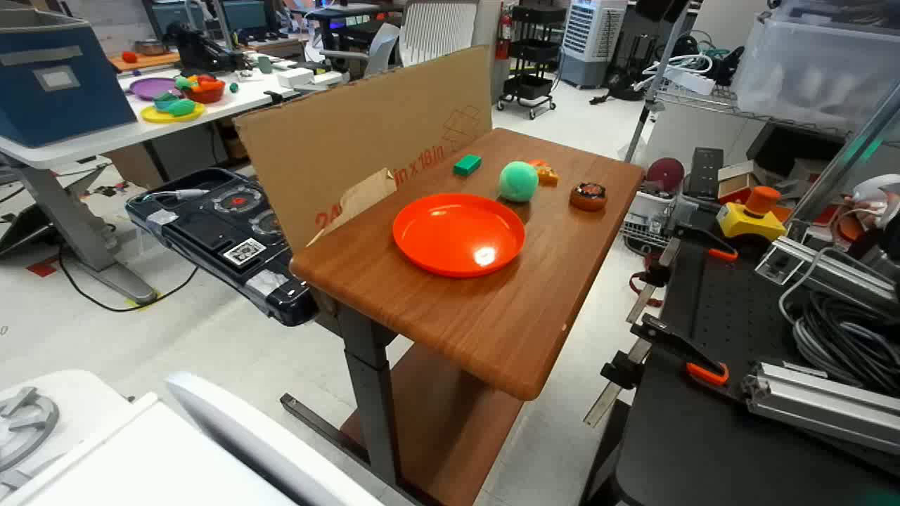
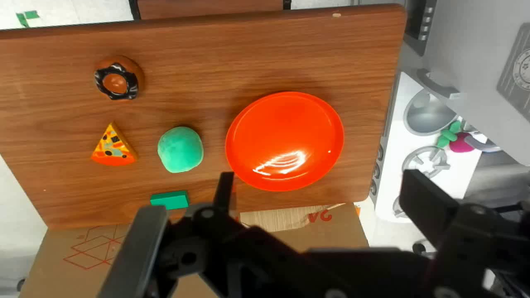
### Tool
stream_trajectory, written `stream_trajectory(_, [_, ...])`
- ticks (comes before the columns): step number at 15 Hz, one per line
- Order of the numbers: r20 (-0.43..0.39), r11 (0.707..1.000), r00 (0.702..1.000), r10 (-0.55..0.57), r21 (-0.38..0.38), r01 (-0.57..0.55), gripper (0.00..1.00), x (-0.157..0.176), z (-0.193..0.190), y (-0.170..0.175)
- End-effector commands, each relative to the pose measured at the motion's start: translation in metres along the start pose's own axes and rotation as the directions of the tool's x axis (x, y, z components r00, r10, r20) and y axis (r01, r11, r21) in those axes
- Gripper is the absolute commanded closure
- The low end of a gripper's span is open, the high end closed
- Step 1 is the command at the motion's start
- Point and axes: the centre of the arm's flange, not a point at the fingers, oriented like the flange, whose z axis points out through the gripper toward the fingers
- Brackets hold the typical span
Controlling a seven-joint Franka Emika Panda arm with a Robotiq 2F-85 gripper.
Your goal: Move the green plush toy to the right
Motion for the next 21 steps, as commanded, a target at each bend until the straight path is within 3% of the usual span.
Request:
stream_trajectory(1, [0.000,1.000,1.000,0.000,0.000,0.000,0.00,0.000,0.000,0.000])
stream_trajectory(16, [0.000,1.000,1.000,0.000,0.000,0.000,0.00,0.000,0.000,0.000])
stream_trajectory(21, [0.010,0.996,0.998,0.056,-0.066,-0.055,0.00,0.020,0.012,0.017])
